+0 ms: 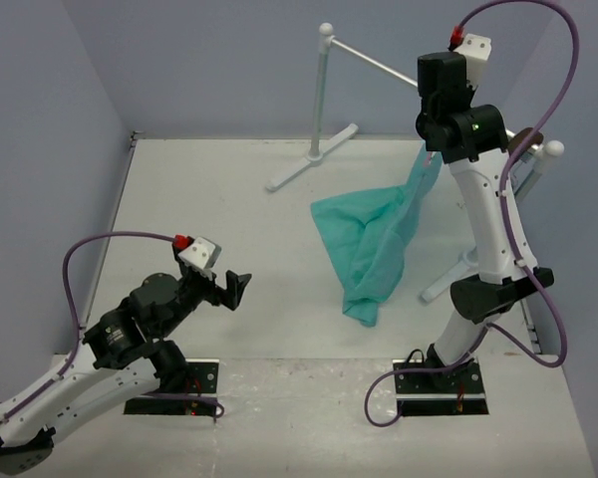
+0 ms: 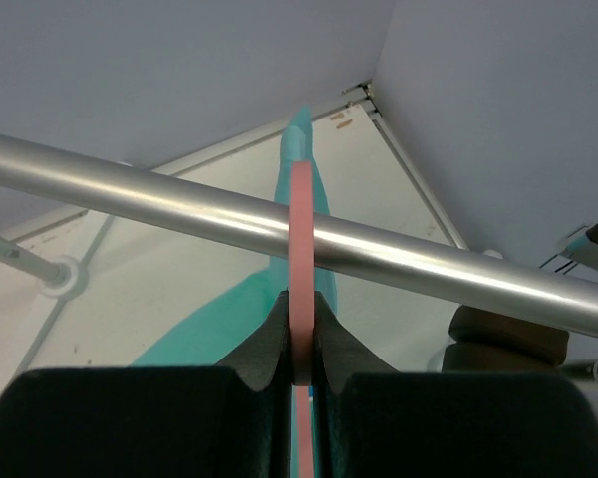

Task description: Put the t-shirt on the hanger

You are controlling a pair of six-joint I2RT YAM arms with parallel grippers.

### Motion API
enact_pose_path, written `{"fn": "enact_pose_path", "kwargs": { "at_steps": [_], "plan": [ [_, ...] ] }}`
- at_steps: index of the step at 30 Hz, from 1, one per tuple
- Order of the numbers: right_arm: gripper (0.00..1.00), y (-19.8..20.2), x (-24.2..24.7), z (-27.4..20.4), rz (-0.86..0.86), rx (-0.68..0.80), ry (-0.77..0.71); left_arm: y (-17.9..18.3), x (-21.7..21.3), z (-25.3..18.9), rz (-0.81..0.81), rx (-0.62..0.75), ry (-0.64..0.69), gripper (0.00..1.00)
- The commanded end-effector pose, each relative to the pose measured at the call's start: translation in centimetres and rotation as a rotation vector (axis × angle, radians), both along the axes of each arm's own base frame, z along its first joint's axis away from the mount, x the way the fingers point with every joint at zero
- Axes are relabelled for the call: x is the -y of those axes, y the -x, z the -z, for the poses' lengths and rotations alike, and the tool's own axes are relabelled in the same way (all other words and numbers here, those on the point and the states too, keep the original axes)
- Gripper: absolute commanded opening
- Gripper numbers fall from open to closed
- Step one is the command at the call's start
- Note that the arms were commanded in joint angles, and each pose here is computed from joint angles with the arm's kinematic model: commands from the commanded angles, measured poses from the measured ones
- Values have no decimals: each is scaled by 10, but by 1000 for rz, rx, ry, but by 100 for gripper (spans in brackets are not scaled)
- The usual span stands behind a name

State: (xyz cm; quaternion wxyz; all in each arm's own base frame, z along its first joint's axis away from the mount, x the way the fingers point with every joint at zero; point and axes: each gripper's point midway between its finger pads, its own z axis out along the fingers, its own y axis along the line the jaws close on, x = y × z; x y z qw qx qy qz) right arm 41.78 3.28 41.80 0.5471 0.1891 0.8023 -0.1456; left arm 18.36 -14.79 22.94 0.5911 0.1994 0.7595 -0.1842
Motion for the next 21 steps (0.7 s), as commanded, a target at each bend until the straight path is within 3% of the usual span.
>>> {"fn": "enact_pose_path", "kwargs": {
  "at_steps": [1,10,12,13,14,17,21],
  "plan": [
    [0,0,3,-6,32,71,-59,-2,3,-14,4,30,61,100],
    [0,-4,-4,17,7,46,-83,-3,3,-13,0,26,55,100],
    [21,-3,-7,24,-10,36,-88,-5,1,-13,-16,24,53,100],
    [39,-3,-8,23,-20,42,-97,-7,-1,-12,-31,22,52,100],
    [49,-2,-10,22,-30,45,-104,-11,-4,-11,-55,18,49,100],
    [60,3,-14,10,-67,73,-135,-22,-15,-8,-121,5,47,100],
    [94,21,-28,1,-158,94,-202,-44,-54,-7,-325,-3,62,100]
  ]
}}
